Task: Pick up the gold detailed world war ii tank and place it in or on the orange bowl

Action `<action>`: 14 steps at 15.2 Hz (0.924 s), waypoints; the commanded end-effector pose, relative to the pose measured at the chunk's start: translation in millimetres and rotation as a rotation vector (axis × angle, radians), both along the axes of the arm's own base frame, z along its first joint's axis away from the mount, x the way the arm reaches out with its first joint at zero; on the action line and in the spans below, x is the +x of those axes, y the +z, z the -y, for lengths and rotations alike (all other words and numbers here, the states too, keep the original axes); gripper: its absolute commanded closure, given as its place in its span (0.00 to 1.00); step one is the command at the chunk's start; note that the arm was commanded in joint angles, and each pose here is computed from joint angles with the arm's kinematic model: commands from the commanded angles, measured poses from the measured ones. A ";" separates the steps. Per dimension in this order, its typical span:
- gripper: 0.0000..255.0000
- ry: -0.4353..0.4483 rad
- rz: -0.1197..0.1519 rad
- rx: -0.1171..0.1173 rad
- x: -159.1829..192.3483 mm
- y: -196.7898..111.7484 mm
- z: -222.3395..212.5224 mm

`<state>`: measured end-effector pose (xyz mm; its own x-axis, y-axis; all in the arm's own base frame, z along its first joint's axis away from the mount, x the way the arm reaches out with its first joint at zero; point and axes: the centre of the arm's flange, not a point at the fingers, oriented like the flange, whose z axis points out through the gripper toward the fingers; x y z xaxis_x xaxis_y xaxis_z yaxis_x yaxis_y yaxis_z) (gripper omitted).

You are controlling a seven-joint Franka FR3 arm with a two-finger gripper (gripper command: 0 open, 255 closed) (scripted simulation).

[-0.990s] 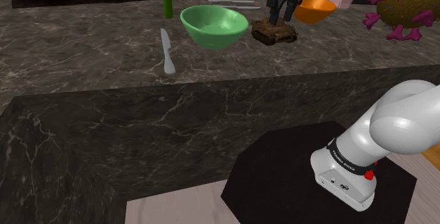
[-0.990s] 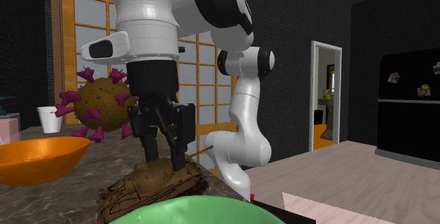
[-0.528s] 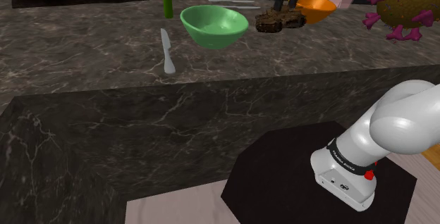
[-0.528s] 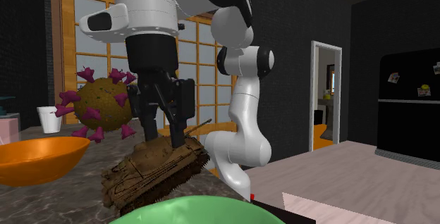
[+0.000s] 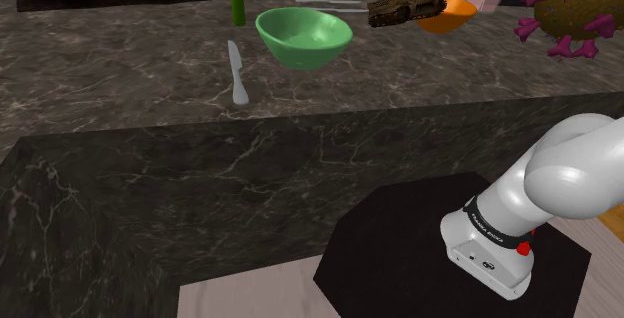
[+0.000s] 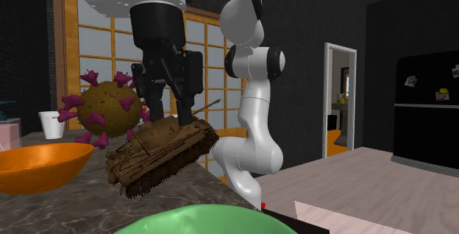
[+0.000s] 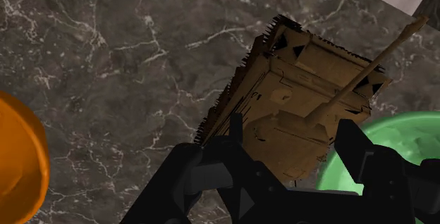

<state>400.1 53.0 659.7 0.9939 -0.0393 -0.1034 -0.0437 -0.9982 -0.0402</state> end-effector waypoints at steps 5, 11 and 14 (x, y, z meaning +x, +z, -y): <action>1.00 0.000 0.000 0.000 0.2 32.1 -0.5; 1.00 0.000 0.000 0.000 5.2 53.2 25.4; 1.00 0.000 0.000 0.000 12.6 56.1 64.2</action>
